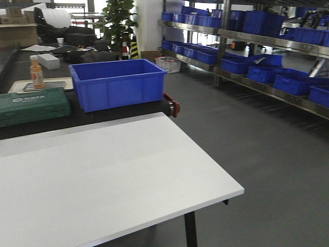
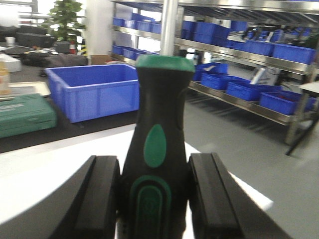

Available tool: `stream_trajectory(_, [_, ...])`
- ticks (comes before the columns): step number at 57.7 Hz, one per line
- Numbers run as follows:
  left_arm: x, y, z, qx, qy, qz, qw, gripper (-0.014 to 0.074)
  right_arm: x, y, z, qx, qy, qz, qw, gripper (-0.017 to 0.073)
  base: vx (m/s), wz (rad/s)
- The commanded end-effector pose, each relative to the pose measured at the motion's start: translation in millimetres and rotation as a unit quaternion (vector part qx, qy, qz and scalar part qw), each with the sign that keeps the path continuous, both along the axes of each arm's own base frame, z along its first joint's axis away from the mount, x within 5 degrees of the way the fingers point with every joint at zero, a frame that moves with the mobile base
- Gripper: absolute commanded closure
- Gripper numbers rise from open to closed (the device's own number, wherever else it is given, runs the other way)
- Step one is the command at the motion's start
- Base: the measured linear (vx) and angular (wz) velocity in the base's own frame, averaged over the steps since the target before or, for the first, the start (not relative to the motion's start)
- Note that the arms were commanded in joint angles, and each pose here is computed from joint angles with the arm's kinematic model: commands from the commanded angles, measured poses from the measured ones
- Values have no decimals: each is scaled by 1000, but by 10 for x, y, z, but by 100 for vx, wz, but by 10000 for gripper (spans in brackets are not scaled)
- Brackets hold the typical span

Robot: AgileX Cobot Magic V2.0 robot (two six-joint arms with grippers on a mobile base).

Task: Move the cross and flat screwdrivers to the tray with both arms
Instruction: 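Drive the base away from the table, holding both screwdrivers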

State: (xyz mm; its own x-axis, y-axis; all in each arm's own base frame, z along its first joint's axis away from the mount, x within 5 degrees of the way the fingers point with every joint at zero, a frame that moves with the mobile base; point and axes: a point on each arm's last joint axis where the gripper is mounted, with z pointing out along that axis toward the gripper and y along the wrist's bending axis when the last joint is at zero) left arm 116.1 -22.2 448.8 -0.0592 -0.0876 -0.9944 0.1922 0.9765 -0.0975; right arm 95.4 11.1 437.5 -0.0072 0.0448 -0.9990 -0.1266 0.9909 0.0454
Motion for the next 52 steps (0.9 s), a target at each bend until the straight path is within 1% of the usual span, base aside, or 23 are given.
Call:
stream_trajectory(1, [-36,5,185,-16,-62,0,998,598,-26,-30,168,11,-56,-17,998,568,-14,-50])
stream_trajectory(28, [-36,5,185,-16,-62,0,998,598,-26,-30,168,11,-56,-17,998,568,-8,-48])
stream_trajectory(52, [-36,5,185,-16,-62,0,998,598,-26,-30,168,11,-56,-17,998,568,5,-59])
